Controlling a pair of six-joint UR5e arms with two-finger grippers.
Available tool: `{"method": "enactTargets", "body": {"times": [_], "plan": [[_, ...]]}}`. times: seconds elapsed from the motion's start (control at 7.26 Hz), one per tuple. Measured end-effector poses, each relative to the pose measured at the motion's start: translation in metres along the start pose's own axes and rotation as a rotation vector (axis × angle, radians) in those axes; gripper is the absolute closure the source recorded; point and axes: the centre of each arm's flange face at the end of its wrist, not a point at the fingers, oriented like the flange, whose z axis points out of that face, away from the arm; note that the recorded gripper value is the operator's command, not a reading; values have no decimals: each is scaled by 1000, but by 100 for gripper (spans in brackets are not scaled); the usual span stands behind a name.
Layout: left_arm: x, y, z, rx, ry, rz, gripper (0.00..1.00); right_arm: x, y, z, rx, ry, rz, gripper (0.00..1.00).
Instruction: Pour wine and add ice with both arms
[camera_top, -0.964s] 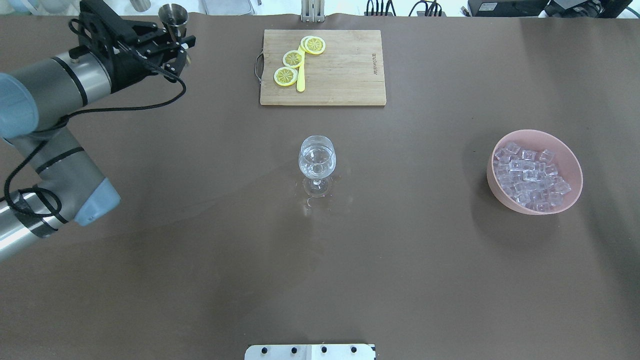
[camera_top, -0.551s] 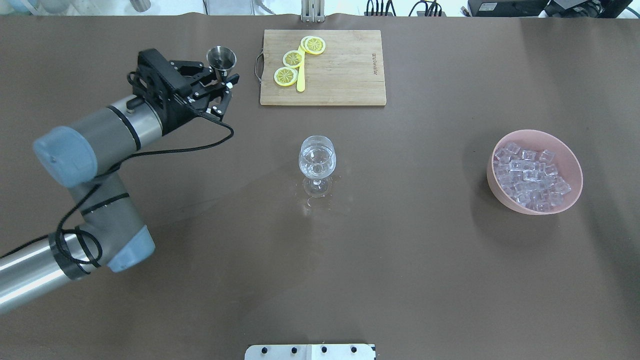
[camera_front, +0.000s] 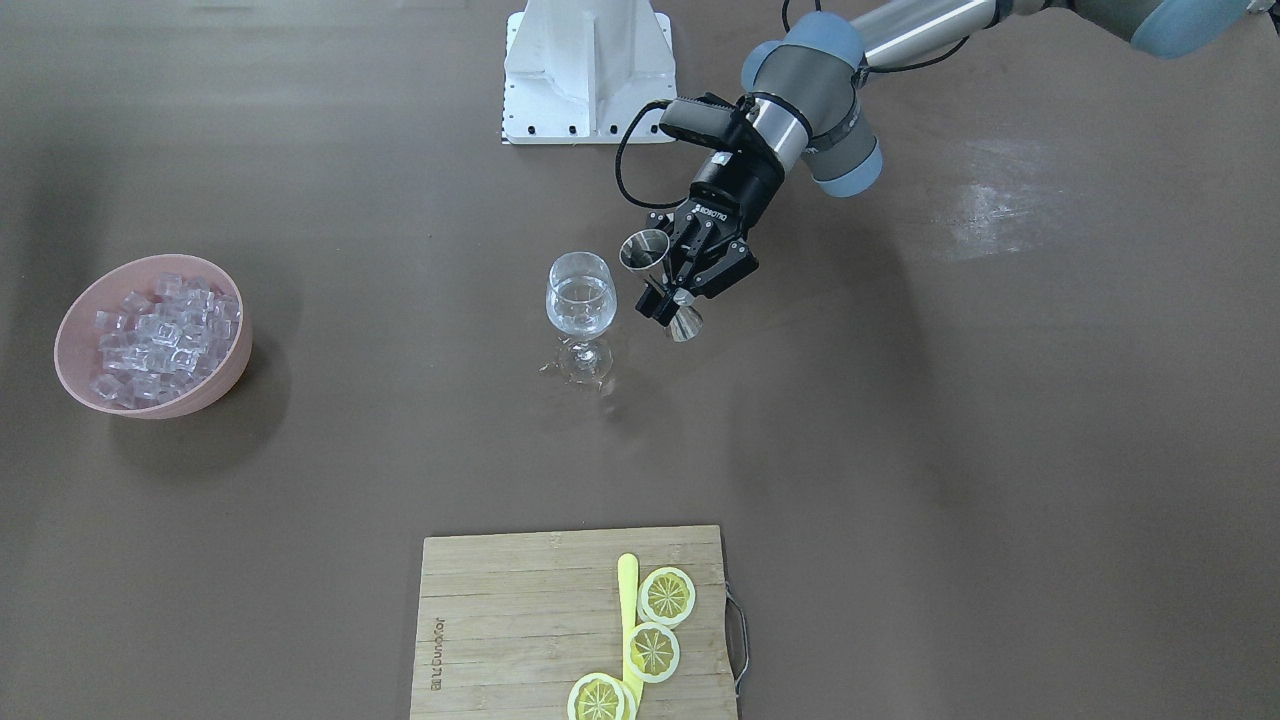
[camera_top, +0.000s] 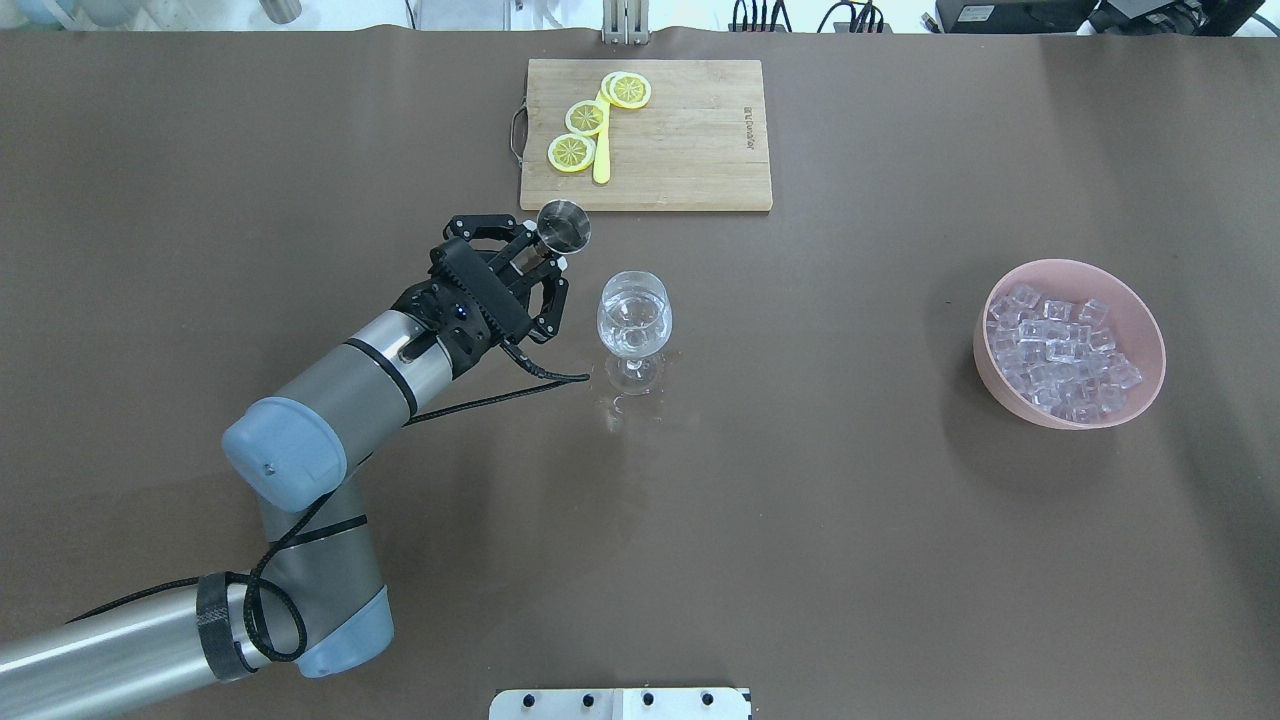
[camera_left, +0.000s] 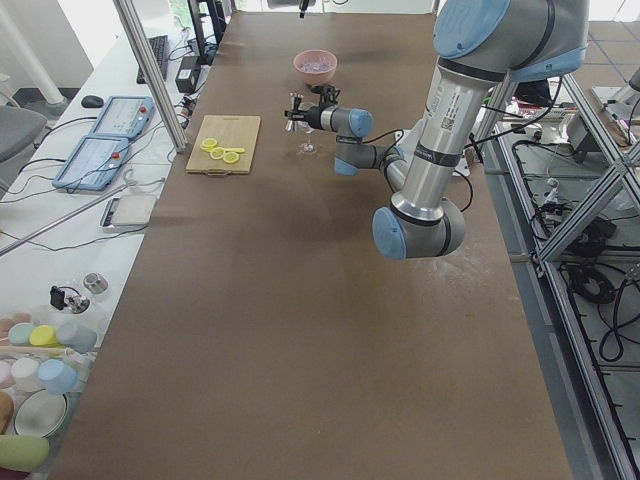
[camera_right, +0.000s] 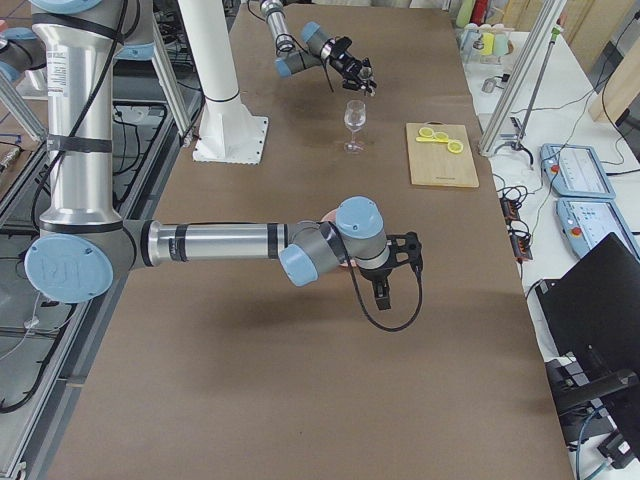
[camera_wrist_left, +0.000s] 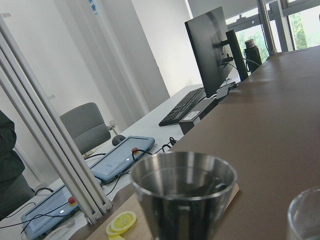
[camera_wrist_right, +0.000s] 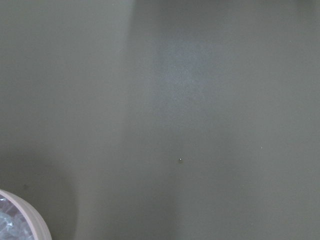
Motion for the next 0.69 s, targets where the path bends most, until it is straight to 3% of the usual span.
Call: {"method": "enactTargets", "body": {"times": [0.69], "plan": [[3, -22, 4, -23, -14, 237, 100, -7, 1, -8, 12, -6, 21, 0]]}}
